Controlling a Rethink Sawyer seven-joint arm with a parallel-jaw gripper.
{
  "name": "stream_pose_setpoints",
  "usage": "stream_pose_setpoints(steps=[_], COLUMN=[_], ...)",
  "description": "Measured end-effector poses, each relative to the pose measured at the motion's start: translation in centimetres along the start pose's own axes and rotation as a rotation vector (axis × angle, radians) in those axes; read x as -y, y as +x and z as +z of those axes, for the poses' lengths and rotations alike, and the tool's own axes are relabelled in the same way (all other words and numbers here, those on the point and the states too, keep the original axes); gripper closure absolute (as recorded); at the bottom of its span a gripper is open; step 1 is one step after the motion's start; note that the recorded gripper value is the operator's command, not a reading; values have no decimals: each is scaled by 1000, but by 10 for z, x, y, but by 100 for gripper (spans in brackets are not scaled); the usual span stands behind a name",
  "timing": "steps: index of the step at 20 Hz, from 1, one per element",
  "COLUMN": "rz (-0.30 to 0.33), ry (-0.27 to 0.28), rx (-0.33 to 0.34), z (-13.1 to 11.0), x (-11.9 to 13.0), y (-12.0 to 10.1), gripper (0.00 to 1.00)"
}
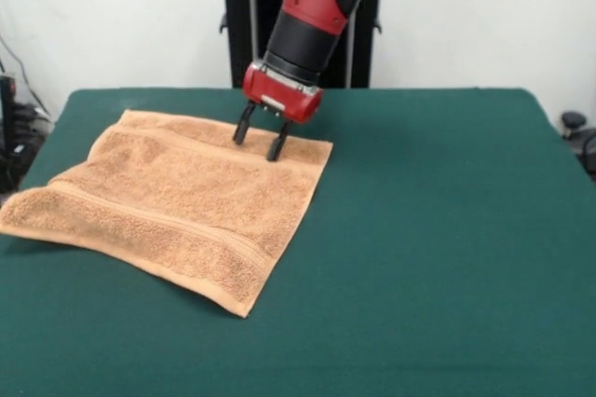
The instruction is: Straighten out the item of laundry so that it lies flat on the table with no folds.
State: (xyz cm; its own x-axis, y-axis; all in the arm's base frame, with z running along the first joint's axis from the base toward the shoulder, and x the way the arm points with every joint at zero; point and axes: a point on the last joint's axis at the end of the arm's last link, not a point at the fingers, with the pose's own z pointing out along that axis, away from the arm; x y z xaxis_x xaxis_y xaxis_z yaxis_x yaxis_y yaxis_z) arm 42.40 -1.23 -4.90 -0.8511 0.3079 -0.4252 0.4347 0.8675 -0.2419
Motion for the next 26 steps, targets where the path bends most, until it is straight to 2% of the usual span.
stream_pose_setpoints(steps=[4,6,9,11,14,20,26], rz=[7,20,53,67,65,58,60], ry=[-77,-114,-128,-121,-123,-136,-135], rx=[-36,-56,-85,-93,-94,-95,-92], z=[2,6,12,14,14,9,7], x=[17,33,64,71,69,45,33], y=[-5,-9,-14,-14,-13,-10,-9], gripper=[0,0,0,0,0,0,0])
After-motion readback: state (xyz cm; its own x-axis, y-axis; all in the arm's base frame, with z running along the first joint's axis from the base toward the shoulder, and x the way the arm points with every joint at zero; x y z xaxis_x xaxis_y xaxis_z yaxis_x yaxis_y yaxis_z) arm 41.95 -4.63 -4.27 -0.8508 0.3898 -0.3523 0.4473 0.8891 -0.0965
